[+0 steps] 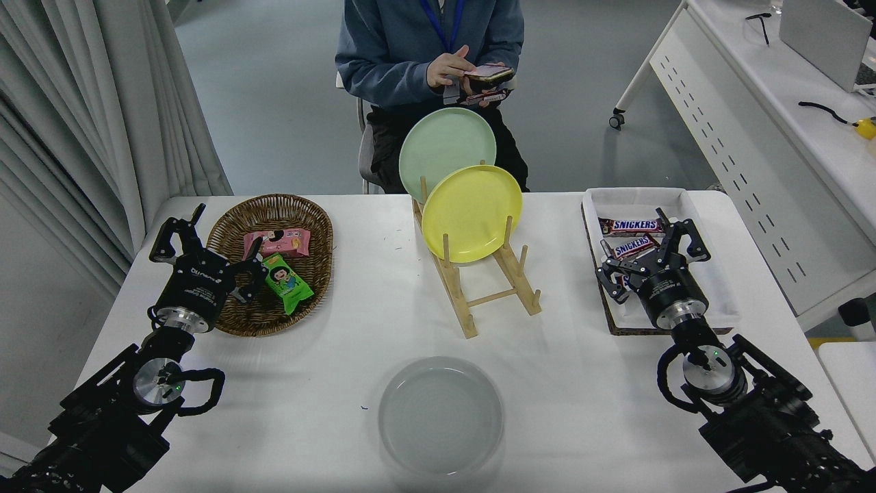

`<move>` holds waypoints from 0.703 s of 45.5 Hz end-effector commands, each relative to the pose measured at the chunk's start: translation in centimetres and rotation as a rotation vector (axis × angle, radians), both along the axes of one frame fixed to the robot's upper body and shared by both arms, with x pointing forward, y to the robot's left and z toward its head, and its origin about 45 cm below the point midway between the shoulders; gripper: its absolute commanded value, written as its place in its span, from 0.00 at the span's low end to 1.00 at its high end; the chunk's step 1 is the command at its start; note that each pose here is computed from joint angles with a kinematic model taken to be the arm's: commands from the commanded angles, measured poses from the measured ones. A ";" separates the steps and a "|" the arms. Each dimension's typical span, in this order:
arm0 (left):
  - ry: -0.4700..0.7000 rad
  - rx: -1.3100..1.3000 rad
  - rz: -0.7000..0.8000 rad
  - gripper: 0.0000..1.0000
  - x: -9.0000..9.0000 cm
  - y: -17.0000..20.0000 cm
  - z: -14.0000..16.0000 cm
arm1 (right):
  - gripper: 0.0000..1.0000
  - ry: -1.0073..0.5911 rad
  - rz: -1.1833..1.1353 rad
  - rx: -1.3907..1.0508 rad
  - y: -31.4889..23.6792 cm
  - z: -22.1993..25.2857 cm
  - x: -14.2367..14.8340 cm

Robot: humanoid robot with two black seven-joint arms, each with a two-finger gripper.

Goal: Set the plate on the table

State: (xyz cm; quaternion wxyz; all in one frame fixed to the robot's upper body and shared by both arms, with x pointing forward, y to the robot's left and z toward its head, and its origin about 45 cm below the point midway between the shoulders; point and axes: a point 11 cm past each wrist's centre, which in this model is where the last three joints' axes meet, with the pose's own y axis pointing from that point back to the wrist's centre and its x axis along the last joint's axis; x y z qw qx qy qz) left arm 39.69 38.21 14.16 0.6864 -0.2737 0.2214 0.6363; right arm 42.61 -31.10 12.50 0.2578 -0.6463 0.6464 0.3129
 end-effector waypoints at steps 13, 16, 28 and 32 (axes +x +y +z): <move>0.001 0.000 0.001 1.00 0.0 0.0 0.0 | 1.00 -0.014 -0.007 -0.005 0.0 0.4 0.3; -0.001 0.000 0.000 1.00 0.0 0.0 0.0 | 1.00 -0.015 -0.005 -0.006 0.0 0.4 0.2; -0.001 0.000 0.000 1.00 0.0 0.0 0.0 | 1.00 -0.014 0.006 -0.008 0.1 0.3 0.1; -0.001 0.000 0.000 1.00 0.0 0.0 0.0 | 1.00 -0.012 0.008 -0.013 0.1 0.2 0.1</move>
